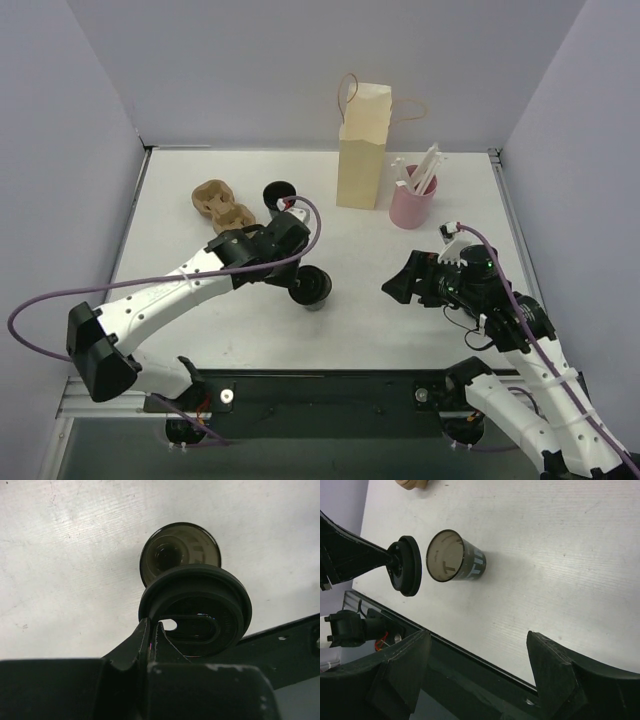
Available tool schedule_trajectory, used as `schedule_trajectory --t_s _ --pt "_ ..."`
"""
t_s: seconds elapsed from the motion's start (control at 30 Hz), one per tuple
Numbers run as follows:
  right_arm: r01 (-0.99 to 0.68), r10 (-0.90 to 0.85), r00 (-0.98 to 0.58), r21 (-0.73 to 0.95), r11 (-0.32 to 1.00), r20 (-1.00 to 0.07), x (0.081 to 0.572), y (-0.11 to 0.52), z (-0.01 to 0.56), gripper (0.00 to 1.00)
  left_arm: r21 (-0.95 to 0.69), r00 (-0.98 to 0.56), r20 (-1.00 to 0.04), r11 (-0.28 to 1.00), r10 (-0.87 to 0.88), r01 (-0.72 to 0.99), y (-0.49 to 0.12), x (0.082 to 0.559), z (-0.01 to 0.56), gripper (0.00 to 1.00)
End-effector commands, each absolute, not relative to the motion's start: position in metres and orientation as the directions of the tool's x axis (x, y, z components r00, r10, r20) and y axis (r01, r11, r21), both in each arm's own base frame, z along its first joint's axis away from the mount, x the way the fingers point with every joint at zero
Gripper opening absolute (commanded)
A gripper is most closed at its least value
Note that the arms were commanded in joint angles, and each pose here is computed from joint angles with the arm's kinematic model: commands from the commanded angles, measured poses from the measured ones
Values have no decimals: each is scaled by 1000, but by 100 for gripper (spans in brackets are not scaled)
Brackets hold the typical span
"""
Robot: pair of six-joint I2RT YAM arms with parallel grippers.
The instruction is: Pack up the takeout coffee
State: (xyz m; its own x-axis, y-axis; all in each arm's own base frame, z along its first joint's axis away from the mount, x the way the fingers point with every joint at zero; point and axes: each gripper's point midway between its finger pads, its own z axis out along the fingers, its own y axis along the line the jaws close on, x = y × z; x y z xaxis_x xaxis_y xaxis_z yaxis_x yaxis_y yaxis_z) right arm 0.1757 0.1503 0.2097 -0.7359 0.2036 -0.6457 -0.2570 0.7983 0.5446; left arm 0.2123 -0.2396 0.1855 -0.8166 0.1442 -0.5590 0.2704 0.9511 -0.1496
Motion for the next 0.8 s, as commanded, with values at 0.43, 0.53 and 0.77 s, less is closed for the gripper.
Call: schedule_trajectory --t_s 0.43,0.53,0.77 --pt "-240 224 -763 588 772 -606 207 173 190 78 -23 -844 -481 959 236 281 -246 247 171 0" --pt "-244 228 -771 606 757 -595 212 181 188 78 -26 -847 -474 958 240 286 -249 248 168 0" --pt "-263 245 -793 677 688 -557 225 207 187 77 -39 -858 -455 957 238 286 -254 251 156 0"
